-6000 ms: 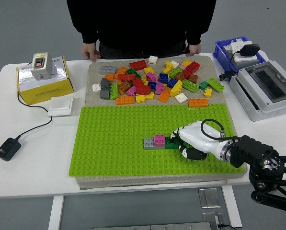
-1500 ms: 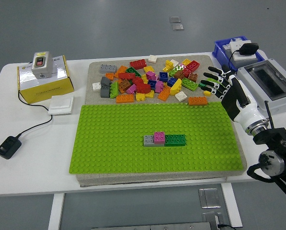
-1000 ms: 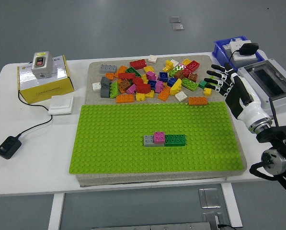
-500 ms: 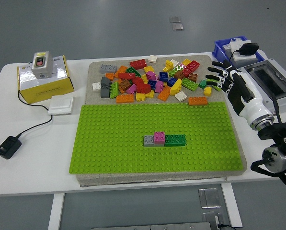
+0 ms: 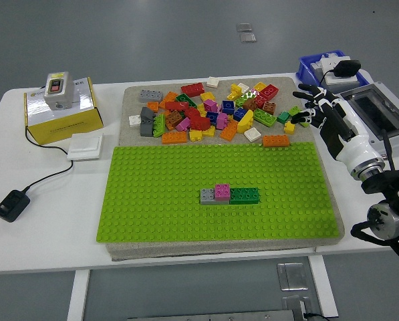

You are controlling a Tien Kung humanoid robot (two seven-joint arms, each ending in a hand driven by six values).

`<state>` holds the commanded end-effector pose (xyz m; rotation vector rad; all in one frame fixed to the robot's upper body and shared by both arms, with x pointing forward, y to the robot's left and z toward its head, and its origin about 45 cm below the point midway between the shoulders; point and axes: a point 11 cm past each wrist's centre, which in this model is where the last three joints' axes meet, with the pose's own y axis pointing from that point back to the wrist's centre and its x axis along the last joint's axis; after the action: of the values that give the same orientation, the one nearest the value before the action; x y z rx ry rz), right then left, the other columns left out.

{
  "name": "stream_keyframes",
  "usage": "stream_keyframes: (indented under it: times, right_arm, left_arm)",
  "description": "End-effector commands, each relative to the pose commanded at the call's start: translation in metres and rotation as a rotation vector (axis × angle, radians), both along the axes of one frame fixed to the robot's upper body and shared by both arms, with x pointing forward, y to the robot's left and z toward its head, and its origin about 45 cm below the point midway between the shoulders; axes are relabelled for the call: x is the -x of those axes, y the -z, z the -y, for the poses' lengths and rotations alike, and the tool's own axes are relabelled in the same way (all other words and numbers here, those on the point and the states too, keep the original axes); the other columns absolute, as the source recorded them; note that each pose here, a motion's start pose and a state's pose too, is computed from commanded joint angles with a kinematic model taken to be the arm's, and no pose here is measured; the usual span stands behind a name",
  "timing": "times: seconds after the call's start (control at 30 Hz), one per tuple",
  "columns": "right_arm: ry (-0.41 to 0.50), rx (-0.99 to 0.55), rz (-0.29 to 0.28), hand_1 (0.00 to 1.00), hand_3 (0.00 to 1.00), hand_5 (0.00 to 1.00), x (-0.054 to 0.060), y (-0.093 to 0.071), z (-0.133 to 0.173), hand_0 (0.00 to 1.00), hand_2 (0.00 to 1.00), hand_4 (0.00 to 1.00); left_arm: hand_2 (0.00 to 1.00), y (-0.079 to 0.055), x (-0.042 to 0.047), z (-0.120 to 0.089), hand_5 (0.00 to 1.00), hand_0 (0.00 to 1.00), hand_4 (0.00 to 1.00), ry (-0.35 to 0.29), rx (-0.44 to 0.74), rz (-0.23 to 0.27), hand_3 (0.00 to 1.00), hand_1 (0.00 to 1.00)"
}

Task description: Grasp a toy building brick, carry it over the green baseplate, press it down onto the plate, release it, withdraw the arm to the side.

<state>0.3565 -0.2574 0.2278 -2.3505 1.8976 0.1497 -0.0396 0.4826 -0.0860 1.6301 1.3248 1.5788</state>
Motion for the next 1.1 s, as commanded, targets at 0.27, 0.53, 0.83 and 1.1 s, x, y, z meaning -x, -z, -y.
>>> stream_keyframes:
  times: [0.27,0.53,0.83,1.1]
  right_arm:
    - [0.015,0.023,0.016,0.426,0.692,0.587,-0.002,-0.005,0.004,0.430,0.706,0.582]
    - [0.031,0.010,0.034,0.526,0.691,0.587,-0.003,-0.010,0.010,0.468,0.703,0.579]
    - [-0.005,0.017,0.028,0.630,0.691,0.601,-0.003,-0.008,0.004,0.569,0.703,0.579]
    - [-0.113,0.144,0.017,0.659,0.693,0.632,0.004,-0.002,-0.015,0.686,0.705,0.571]
  left_arm:
    - [0.580,0.001,-0.0048,0.002,0.539,0.653,0.380,0.001,0.004,0.019,0.655,0.634]
    - [0.580,0.003,-0.0074,0.004,0.537,0.653,0.382,-0.001,0.009,0.035,0.655,0.633]
    - [0.585,0.003,-0.0070,0.006,0.535,0.668,0.386,-0.002,0.011,0.035,0.655,0.656]
    - [0.586,0.004,-0.0110,0.007,0.534,0.667,0.386,0.001,0.011,0.050,0.655,0.649]
